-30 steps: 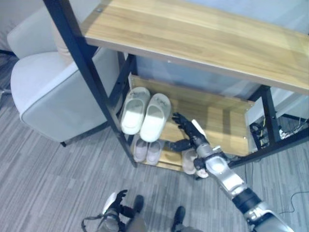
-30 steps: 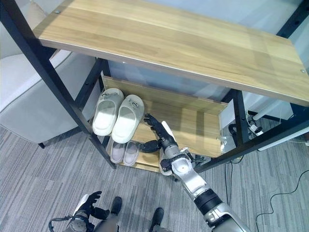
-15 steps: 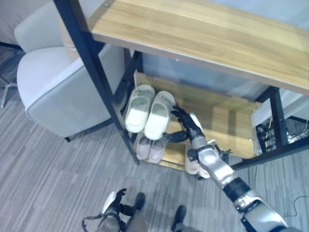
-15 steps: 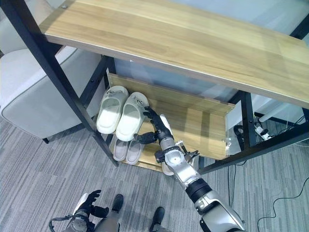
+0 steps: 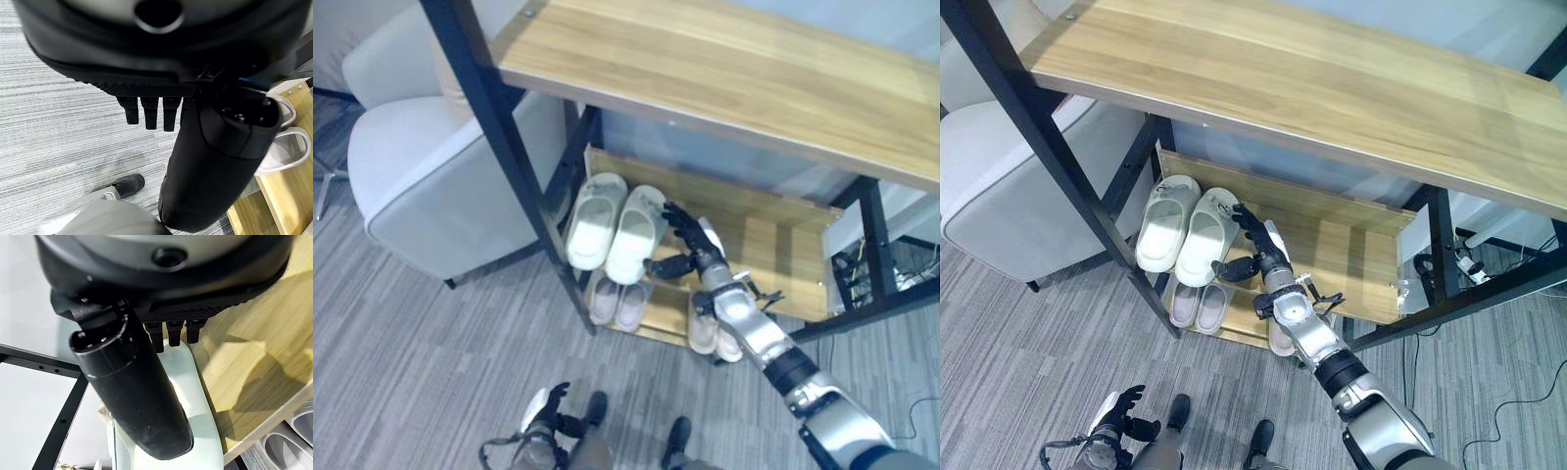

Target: Arrange the slippers neatly on the shoe rack.

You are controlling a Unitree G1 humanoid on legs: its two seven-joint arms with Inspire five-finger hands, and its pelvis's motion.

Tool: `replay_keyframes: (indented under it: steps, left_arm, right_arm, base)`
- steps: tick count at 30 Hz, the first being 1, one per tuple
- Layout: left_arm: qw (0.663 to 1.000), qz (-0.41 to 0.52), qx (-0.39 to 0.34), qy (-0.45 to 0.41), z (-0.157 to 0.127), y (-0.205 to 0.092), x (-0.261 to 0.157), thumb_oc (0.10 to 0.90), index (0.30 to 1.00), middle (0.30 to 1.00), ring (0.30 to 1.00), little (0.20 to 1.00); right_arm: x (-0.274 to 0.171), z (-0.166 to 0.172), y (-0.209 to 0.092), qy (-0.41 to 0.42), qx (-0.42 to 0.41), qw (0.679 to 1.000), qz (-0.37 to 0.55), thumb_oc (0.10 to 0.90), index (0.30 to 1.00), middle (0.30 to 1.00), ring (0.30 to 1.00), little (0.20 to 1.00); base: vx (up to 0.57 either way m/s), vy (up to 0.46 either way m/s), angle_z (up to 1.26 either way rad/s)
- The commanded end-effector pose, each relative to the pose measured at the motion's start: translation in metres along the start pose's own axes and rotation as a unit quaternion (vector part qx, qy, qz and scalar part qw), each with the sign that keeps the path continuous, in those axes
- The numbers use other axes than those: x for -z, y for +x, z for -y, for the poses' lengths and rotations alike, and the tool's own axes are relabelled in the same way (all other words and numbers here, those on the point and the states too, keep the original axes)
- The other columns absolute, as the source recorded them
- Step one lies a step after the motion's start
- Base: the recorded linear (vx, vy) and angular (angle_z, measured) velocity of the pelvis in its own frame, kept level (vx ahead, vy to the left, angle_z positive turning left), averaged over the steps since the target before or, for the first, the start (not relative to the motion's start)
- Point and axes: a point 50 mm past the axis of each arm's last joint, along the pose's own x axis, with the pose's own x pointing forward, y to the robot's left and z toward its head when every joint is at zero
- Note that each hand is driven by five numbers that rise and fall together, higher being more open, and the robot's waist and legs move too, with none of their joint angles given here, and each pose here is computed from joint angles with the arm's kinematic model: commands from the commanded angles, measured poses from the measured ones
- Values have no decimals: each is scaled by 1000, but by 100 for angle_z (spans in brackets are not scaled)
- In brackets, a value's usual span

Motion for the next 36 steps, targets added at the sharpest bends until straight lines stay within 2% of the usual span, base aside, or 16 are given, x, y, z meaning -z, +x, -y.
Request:
replay_keyframes:
  steps: [1,7,9,12,16,19,20,21,27,30,35,36]
  left_arm:
    - [1000,-14,19,-7,19,-6,8,800,900,900,900,900]
    - [999,-25,23,-7,18,-8,15,800,900,900,900,900]
    - [999,-27,27,-10,18,-9,17,800,900,900,900,900]
    - [999,-27,31,-9,19,-9,18,800,900,900,900,900]
    - [999,-28,45,-9,23,-11,20,800,900,900,900,900]
    - [998,-28,57,-13,26,-12,21,800,900,900,900,900]
    - [998,-28,58,-13,27,-13,21,800,900,900,900,900]
    - [997,-29,65,-12,28,-13,21,800,900,900,900,900]
    - [997,-26,79,-10,33,-15,21,800,900,900,900,900]
    - [996,-24,85,-7,35,-15,20,800,900,900,900,900]
    - [997,-16,82,2,36,-15,17,800,900,900,900,900]
    - [997,-16,81,2,35,-14,17,800,900,900,900,900]
  right_arm:
    - [-49,22,7,-16,27,992,121,800,900,900,900,900]
    - [-40,38,-20,-33,18,990,137,800,900,900,900,900]
    - [-36,53,-45,-49,15,987,154,800,900,900,900,900]
    - [-32,55,-54,-47,11,987,153,800,900,900,900,900]
    - [-20,69,-97,-50,-3,987,150,800,900,900,900,900]
    - [1,70,-125,-78,-31,991,104,800,900,900,900,900]
    - [1,70,-125,-78,-31,991,103,800,900,900,900,900]
    - [15,67,-138,-73,-48,994,69,800,900,900,900,900]
    - [53,62,-166,-84,-73,993,-25,800,900,900,900,900]
    - [77,60,-177,-134,-82,984,-81,800,900,900,900,900]
    - [130,54,-192,-175,-63,963,-194,800,900,900,900,900]
    - [130,54,-192,-175,-63,963,-194,800,900,900,900,900]
  base:
    - [0,0,0]
    - [0,0,0]
    - [-11,-15,0]
    - [6,0,-3]
    - [-24,-24,-7]
    - [-33,-41,-15]
    - [-66,-53,-9]
    - [-37,-23,-14]
    - [-51,-44,-13]
    - [-75,-60,-2]
    - [-85,-73,2]
    - [-98,-66,2]
